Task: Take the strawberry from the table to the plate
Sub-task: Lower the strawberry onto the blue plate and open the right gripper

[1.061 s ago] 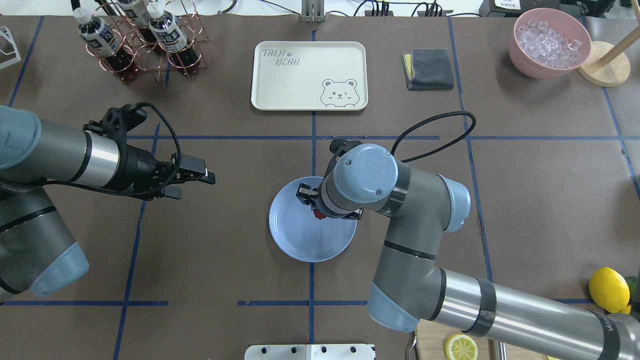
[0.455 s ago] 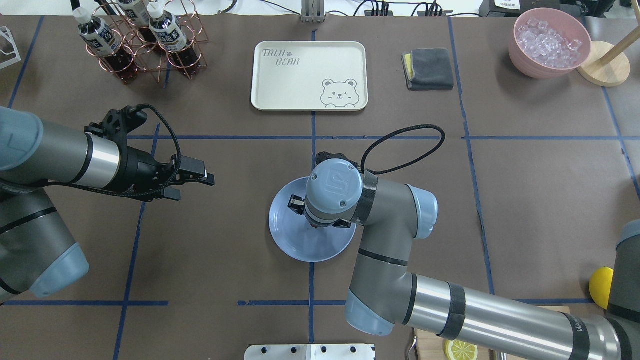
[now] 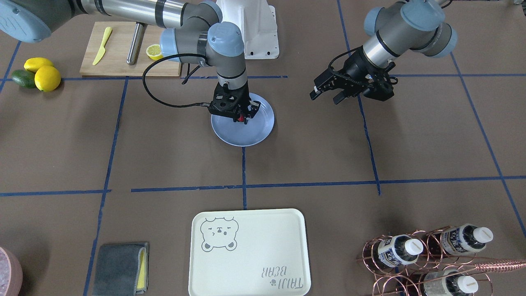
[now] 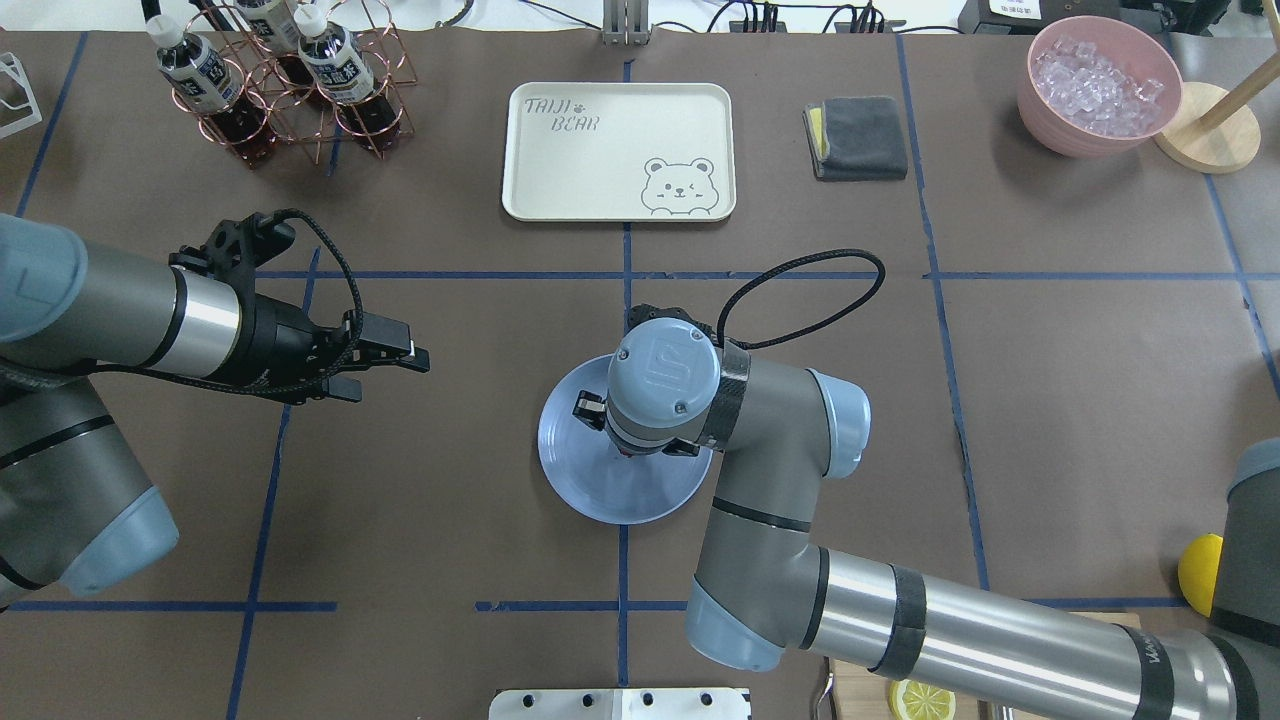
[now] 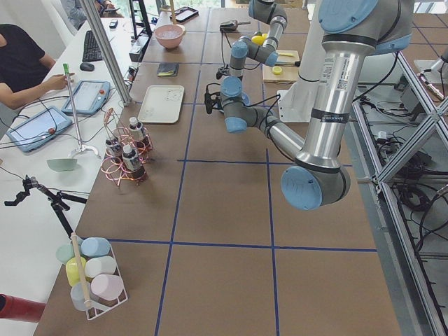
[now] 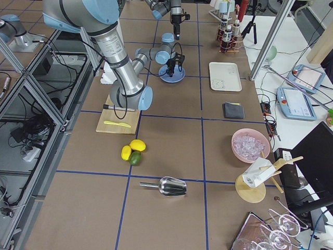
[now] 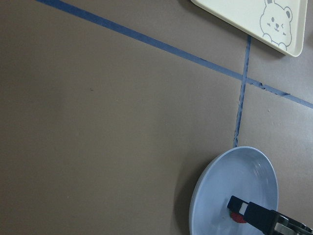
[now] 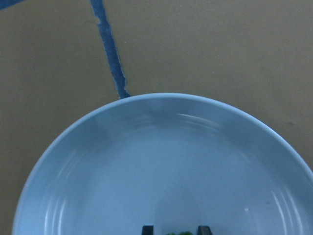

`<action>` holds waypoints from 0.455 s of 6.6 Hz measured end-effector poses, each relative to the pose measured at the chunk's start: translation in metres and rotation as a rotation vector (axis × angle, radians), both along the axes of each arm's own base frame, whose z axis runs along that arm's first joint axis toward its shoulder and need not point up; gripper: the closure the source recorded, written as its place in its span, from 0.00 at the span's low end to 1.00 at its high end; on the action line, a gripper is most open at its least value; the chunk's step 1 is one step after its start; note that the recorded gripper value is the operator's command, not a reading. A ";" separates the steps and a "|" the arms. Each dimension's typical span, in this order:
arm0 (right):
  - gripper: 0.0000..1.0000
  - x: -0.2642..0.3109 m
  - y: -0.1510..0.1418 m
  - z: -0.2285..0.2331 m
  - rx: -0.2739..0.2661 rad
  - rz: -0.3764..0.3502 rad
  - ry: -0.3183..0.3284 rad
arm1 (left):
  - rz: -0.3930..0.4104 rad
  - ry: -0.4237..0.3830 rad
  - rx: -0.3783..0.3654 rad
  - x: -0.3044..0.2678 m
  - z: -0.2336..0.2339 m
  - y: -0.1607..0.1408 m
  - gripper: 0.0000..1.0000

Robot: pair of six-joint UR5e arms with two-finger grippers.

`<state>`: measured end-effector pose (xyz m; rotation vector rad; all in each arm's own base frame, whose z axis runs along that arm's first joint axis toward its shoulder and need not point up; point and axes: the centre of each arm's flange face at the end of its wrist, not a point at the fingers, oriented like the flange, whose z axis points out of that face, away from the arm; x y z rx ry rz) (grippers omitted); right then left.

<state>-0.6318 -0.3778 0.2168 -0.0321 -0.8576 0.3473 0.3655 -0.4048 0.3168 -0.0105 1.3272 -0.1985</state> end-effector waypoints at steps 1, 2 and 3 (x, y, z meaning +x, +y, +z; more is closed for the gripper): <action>0.69 -0.002 0.001 0.001 0.000 -0.002 0.003 | 0.000 0.000 0.000 0.000 0.000 0.000 0.00; 0.34 -0.003 0.001 0.002 0.000 -0.004 0.005 | -0.001 0.000 0.000 0.000 0.000 0.000 0.00; 0.00 -0.004 0.001 0.002 -0.001 -0.004 0.007 | -0.001 0.001 0.000 -0.001 0.000 0.000 0.00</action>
